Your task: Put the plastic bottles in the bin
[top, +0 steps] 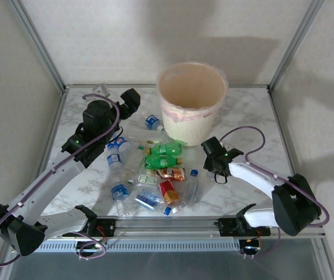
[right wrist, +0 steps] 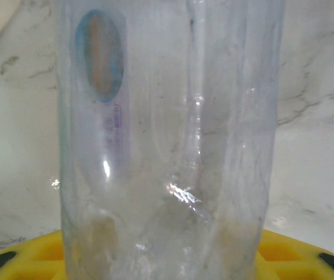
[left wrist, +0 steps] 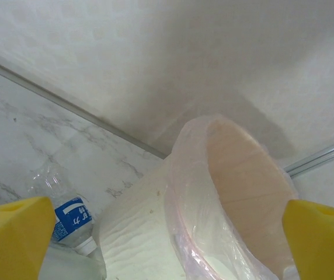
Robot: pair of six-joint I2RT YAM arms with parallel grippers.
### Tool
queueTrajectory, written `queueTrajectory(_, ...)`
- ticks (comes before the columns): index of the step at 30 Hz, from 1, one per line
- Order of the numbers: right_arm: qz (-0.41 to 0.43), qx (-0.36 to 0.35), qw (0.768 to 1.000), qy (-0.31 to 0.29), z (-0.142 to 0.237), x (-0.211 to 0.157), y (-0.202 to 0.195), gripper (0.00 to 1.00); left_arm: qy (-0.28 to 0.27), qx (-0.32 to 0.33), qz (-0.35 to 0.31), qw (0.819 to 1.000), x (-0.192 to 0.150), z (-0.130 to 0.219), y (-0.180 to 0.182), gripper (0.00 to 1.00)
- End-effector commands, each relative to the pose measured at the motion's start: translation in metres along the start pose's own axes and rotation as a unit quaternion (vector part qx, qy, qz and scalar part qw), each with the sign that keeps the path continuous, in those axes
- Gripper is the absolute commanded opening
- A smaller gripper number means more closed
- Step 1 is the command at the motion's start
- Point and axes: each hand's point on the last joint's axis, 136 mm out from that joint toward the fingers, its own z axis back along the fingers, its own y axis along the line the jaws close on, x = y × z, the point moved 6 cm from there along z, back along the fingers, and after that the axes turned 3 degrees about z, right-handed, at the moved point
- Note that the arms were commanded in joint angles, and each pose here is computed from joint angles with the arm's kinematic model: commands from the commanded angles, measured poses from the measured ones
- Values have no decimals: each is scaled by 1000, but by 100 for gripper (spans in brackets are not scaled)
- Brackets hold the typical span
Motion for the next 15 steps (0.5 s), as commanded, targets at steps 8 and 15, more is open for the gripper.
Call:
queueTrajectory(8, -53, 8, 991, -125, 125, 65, -11, 47, -26, 3, -1, 1000, 16, 3, -3, 100)
queueTrajectory(15, -53, 60, 971, -227, 217, 125, 5, 46, -23, 10, 0, 1000, 15, 3, 1, 100)
